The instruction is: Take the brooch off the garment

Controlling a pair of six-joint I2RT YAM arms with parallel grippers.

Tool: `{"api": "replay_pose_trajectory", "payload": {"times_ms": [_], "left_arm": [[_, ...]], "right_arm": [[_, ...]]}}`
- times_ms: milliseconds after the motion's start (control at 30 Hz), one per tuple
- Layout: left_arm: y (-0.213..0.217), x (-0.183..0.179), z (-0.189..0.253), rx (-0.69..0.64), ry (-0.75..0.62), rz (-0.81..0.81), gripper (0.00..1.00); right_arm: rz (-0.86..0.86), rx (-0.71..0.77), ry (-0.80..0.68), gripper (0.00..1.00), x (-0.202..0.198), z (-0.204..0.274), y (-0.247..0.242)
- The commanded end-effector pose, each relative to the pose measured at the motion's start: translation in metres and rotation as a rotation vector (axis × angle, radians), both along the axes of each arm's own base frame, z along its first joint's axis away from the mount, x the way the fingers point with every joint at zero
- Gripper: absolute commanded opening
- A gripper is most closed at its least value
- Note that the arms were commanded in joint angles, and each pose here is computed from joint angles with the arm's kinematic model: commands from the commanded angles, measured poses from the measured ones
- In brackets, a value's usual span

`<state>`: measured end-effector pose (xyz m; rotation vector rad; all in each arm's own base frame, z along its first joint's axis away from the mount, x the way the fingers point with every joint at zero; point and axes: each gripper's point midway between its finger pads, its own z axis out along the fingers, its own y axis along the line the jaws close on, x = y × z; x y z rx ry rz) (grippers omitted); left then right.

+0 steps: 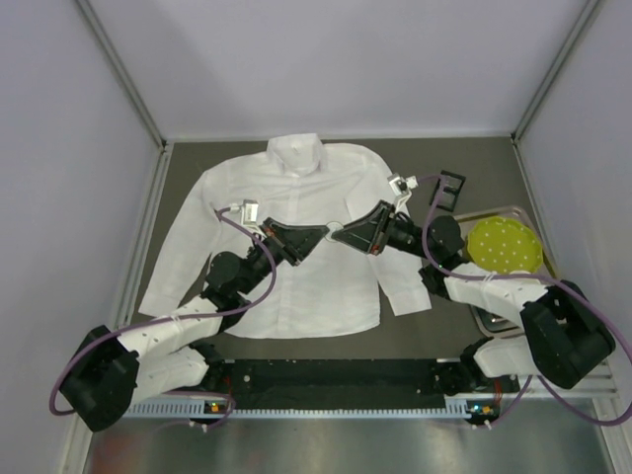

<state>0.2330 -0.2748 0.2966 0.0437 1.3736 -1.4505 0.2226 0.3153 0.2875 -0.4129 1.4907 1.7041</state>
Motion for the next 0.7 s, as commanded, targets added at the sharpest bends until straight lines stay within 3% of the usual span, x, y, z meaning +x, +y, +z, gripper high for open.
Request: {"api": "replay_pose_trajectory", "payload": {"times_ms": [0, 433, 667], "left_arm": [[-0.003, -0.007, 0.011, -0.031, -0.047, -0.036, 0.00], [-0.001, -0.009, 0.019, -0.029, -0.070, -0.031, 0.00], [-0.003, -0.010, 0.019, 0.006, -0.091, -0.032, 0.00]], "right_arm": [[0.022, 0.047, -0.082, 0.20, -0.002, 0.026, 0.005], [-0.024, 0.021, -0.041, 0.05, 0.005, 0.015, 0.004], [-0.006, -0.007, -0.029, 0.04, 0.004, 0.012, 0.010]]}}
